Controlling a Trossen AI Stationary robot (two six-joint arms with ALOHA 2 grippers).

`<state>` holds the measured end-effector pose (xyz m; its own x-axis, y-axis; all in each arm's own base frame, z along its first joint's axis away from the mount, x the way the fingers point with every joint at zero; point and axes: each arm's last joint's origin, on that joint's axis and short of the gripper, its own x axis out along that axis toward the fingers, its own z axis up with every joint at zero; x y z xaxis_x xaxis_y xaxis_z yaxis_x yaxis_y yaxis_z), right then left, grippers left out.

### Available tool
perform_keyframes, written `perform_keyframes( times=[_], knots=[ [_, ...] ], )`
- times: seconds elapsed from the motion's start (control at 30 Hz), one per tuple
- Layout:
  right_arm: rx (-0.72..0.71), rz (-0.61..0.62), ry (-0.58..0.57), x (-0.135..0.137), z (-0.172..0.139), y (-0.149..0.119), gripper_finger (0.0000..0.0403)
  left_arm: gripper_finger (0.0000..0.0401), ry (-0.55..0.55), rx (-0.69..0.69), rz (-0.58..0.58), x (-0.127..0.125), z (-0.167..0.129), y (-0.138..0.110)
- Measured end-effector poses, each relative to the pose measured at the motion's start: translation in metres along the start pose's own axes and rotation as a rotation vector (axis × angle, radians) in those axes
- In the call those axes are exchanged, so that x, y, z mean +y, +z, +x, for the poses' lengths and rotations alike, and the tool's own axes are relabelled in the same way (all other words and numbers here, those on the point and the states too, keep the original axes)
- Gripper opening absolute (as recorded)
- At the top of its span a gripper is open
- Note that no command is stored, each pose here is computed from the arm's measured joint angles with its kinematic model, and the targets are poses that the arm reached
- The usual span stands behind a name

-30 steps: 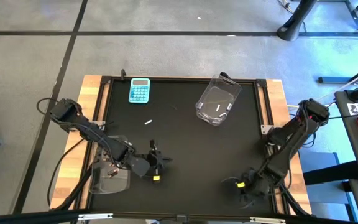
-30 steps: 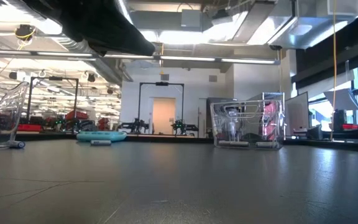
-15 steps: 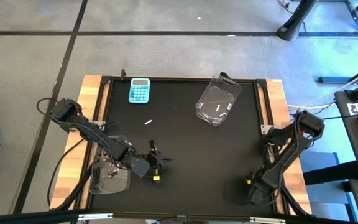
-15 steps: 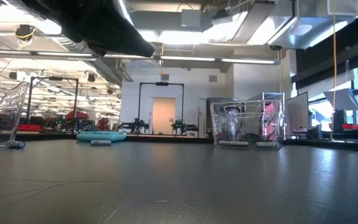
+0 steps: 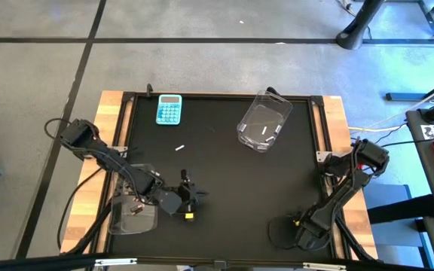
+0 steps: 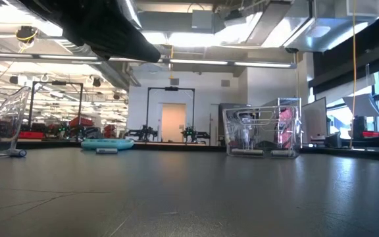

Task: Sort batteries
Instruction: Put the white battery into the top transparent bin

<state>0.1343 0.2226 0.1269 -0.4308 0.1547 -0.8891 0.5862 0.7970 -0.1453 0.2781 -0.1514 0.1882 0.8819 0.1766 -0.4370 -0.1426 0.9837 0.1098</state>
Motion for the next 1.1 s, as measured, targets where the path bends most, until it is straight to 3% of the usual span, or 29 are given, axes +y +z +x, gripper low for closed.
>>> perform_keyframes(
  times=[0.27, 0.5, 0.6, 0.87, 0.97, 1.1],
  knots=[
    [-0.159, -0.051, 0.049, 0.009, -0.028, 0.019, 0.0046, 0.0001, -0.001, 0.0, -0.008, 0.0, 0.0, 0.0],
    [-0.329, -0.008, 0.044, 0.008, -0.044, 0.018, 0.0052, 0.0001, 0.002, 0.009, -0.014, 0.0, 0.0, -0.001],
    [-0.393, 0.027, 0.086, 0.007, -0.05, 0.017, 0.0084, 0.0001, 0.004, 0.019, -0.01, 0.0, 0.0, -0.002],
    [-0.46, 0.112, 0.164, 0.005, -0.052, 0.013, 0.0225, 0.0001, 0.0, 0.023, -0.027, -0.001, -0.002, -0.003],
    [-0.459, 0.099, 0.277, 0.012, -0.042, 0.018, 0.0244, 0.0001, -0.002, 0.036, -0.031, -0.002, -0.003, -0.005],
    [-0.457, 0.105, 0.324, 0.01, -0.032, 0.024, 0.0234, 0.0001, -0.001, 0.04, -0.032, -0.002, -0.003, -0.006]
  ],
)
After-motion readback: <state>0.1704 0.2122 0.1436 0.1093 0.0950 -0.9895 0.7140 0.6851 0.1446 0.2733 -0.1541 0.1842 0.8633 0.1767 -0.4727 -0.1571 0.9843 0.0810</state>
